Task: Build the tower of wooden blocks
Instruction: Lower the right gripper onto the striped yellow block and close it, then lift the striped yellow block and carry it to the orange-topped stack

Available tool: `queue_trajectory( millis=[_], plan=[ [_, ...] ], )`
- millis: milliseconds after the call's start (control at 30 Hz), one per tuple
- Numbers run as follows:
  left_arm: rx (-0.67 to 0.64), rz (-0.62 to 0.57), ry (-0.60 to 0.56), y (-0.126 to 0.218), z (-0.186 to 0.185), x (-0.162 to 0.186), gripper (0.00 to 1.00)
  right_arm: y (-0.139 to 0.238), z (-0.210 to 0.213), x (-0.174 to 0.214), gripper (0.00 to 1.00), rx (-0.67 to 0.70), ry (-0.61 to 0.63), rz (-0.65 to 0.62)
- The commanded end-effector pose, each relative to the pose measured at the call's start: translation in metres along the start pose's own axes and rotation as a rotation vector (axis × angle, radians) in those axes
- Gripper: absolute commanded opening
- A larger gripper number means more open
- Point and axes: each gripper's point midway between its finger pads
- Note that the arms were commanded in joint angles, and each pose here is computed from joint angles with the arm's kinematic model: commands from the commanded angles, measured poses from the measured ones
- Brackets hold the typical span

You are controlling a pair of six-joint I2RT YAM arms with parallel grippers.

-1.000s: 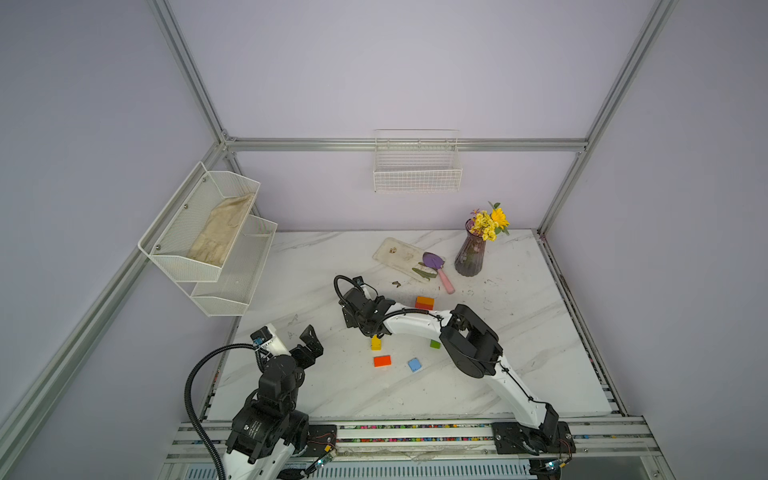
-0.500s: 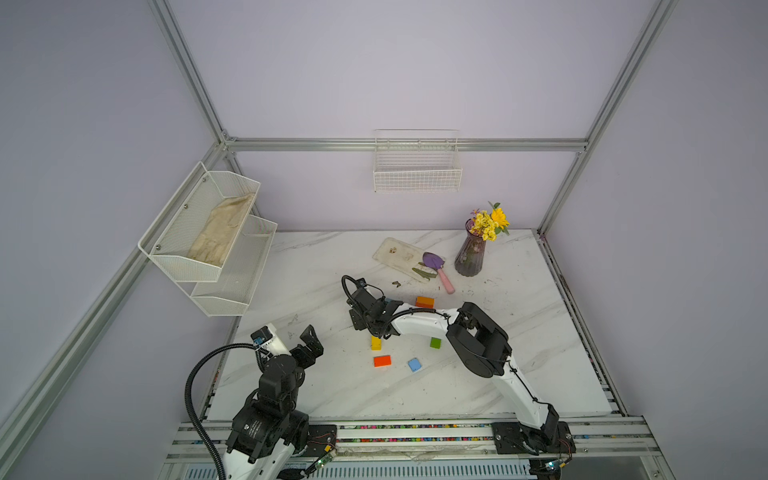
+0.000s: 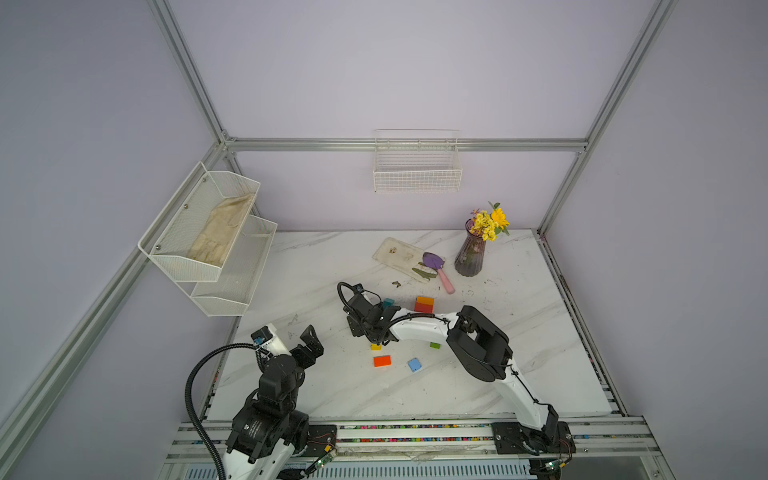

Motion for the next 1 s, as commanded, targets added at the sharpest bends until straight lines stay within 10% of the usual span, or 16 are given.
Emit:
queue_trajectory(
  millis=[0, 467, 967],
  plan=[
    [0.013, -0.005, -0.013, -0.003, -0.003, 0.001, 1.0, 0.001, -0.006, 0.046, 0.75, 0.037, 0.063, 0.144],
    [0.1, 0.076, -0.045, -0.001, -0.019, 0.013, 1.0, 0.013, -0.015, 0.04, 0.54, 0.078, -0.005, 0.14],
    [0.114, 0.19, -0.049, -0.009, -0.026, 0.036, 1.0, 0.119, -0.085, -0.021, 0.34, 0.214, -0.304, -0.087]
  ],
)
Point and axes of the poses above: each gripper's point midway between its finger pads, its own y axis back along the fingers, its own z axis along the line the jaws close on, x = y × z, and after that the axes turned 11 degrees about y, right-handed
